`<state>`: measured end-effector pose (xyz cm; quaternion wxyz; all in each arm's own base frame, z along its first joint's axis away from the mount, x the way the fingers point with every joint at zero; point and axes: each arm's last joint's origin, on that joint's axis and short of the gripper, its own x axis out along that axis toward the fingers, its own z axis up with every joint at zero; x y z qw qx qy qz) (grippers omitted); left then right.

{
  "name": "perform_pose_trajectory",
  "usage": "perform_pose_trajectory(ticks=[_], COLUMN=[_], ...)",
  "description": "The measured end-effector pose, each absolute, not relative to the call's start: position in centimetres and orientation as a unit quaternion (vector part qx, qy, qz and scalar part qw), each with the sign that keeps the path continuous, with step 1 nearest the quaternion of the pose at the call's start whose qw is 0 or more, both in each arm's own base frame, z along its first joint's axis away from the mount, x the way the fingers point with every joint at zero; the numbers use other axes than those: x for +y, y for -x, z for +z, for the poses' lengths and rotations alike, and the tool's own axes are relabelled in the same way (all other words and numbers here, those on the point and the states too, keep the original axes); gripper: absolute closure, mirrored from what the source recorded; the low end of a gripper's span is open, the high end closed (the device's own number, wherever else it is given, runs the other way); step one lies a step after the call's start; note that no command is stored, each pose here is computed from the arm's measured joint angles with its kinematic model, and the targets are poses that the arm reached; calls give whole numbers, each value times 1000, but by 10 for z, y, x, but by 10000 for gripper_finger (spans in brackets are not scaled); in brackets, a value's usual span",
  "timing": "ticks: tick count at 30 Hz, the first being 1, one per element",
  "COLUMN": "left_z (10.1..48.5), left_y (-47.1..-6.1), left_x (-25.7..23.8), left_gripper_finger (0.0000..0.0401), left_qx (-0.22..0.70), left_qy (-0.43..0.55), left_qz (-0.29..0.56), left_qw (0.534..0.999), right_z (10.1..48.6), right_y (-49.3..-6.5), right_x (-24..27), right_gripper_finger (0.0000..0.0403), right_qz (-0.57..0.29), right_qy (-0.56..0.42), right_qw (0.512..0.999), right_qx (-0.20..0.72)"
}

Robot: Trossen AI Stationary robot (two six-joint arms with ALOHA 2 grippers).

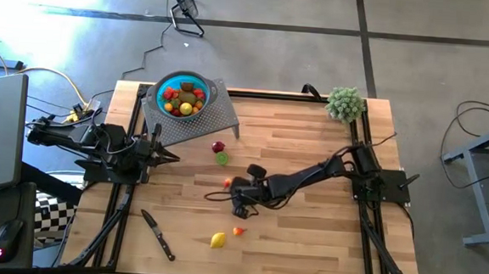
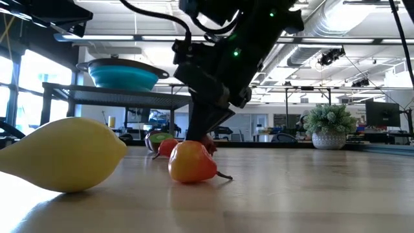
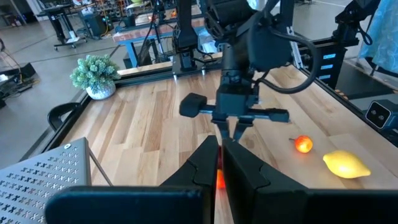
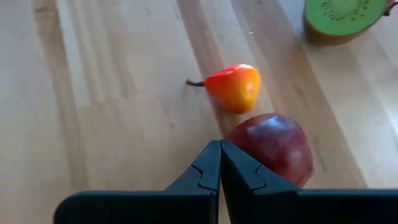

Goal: Pick & Place Fruit
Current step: Put the red pomegranate into the blue strainer bowl on the shelf

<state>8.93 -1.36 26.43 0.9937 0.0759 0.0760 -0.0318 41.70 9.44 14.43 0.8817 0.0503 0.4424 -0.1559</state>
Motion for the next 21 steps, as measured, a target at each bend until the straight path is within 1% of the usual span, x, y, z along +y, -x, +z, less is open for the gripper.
perform_pose_trajectory(ticks=[21], left_z=[262], left_y=[-89], left_x=[-14], left_gripper_finger=[382], left_qx=[87], left_qy=[-77], left_qz=[-32], left_qw=[993], right_z=[145], right_y=[-425], right_x=[55], right_gripper_finger=[400], right_qz=[-165], right_qy=[-12], right_qw=[878], right_qx=[449])
